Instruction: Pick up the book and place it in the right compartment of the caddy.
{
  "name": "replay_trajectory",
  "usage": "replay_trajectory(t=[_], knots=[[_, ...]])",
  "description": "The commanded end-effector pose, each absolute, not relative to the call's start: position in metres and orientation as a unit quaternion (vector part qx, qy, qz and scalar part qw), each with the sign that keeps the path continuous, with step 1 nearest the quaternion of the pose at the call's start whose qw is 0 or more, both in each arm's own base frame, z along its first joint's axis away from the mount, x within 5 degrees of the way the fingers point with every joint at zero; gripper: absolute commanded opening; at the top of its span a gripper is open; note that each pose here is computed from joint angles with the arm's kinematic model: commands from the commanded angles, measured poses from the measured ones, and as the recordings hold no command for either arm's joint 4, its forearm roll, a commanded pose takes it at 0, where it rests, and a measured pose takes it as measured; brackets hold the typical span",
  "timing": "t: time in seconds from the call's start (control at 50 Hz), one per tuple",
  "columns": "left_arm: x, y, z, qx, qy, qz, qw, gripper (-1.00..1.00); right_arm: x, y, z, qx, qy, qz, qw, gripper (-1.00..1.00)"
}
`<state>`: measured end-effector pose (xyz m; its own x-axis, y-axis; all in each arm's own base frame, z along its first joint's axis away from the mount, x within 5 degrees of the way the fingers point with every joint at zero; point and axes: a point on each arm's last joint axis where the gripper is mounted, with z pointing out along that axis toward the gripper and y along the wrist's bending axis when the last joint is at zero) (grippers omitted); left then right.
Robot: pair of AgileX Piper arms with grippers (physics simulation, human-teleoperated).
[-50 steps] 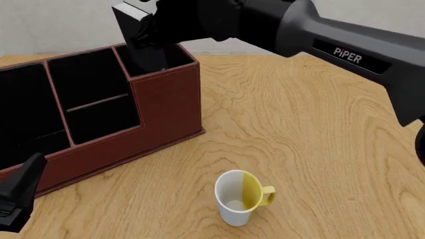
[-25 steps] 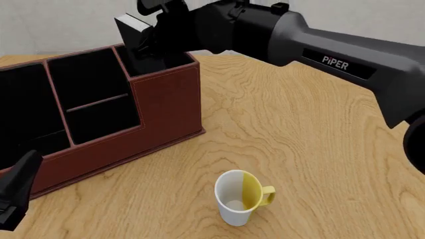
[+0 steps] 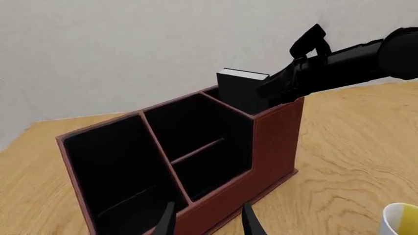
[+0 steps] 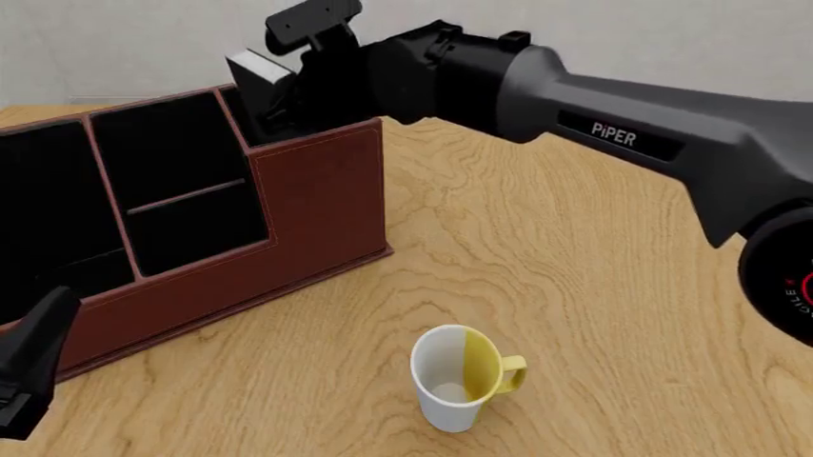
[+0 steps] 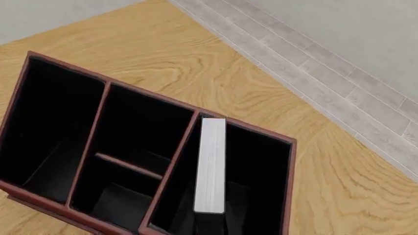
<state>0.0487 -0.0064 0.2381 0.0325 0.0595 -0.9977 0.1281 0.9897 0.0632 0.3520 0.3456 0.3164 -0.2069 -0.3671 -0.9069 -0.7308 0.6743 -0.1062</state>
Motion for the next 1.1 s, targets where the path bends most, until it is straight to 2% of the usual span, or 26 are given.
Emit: replay_trajectory(t=[0.02, 0.7, 0.72, 1.1], knots=[[0.0485, -0.0063, 0.2386, 0.067, 0.695, -0.024, 0.715, 1.00, 0.3549, 0.3453, 0.3188, -0.352, 0.756, 0.182, 0.521, -1.00], [0.0495, -0.0063, 0.2355, 0.067, 0.695, -0.022, 0.715, 1.00, 0.3576, 0.3449, 0.3158, -0.350, 0.758, 0.181, 0.519, -1.00], [0.0496, -0.0063, 0.2351, 0.067, 0.695, -0.022, 0.715, 1.00, 0.3568, 0.3455, 0.3153, -0.352, 0.758, 0.180, 0.518, 1.00], [0.0488, -0.0062, 0.2378, 0.066, 0.695, -0.023, 0.716, 1.00, 0.3542, 0.3470, 0.3185, -0.354, 0.756, 0.182, 0.519, 1.00]])
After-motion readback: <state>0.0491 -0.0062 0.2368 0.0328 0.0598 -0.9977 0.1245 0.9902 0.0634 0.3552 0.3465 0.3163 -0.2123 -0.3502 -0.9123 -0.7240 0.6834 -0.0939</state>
